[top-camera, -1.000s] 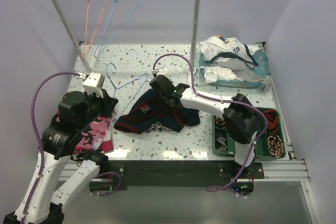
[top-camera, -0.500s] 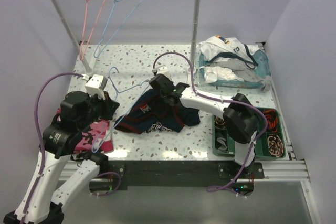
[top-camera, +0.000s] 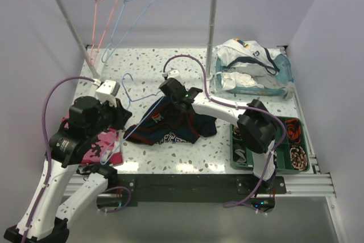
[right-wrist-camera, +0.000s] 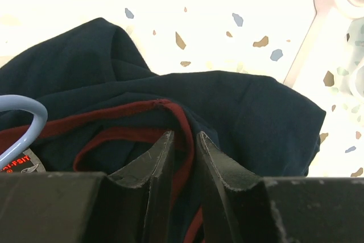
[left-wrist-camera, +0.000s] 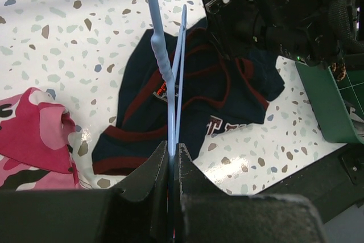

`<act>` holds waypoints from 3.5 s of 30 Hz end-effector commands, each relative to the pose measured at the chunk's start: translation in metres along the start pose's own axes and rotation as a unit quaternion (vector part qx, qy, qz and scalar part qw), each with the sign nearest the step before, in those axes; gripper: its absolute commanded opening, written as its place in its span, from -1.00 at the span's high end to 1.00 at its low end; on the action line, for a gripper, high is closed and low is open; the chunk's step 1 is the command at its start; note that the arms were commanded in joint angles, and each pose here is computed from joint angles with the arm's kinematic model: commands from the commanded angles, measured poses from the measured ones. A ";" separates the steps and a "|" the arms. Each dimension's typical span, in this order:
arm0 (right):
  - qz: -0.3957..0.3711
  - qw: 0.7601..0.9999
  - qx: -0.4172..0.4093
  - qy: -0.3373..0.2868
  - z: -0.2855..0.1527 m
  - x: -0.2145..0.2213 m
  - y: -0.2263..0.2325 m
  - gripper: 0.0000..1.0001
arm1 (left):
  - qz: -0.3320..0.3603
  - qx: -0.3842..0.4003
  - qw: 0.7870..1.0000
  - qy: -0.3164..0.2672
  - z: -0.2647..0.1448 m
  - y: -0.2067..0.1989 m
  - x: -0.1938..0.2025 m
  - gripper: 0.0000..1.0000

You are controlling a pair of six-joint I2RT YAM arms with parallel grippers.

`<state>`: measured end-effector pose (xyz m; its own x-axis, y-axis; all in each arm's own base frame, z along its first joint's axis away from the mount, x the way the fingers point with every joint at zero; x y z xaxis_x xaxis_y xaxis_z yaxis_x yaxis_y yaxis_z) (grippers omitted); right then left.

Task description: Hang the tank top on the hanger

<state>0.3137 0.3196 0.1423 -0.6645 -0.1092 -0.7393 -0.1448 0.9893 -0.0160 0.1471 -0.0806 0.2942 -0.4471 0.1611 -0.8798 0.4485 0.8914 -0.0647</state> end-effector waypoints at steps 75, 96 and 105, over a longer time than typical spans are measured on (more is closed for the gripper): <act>0.081 0.980 -0.126 -0.130 -0.156 -0.065 -0.052 0.74 | 0.047 0.236 0.948 -0.207 0.158 -0.082 -0.019 1.00; 0.083 0.946 -0.228 -0.214 -0.147 -0.089 -0.015 0.05 | 0.053 0.263 0.943 -0.196 0.177 -0.092 -0.025 1.00; 0.073 0.954 -0.197 -0.216 -0.127 -0.084 -0.013 0.52 | 0.050 0.265 0.943 -0.195 0.177 -0.094 -0.027 1.00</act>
<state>0.2723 0.2992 0.2623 -0.4298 0.0846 -0.8990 -0.3895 0.8808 0.2691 0.2469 -0.2349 0.2045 -0.2147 0.0484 -0.9755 0.8206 0.5506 -0.1533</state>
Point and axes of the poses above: each gripper's point midway between its finger pads, its own z axis out along the fingers, its own y axis along the line the jaws close on, x = y × z, the point moved 6 cm from there along -z, back along the fingers, and after that the axes turned 13 degrees about z, right-handed, at the moved point
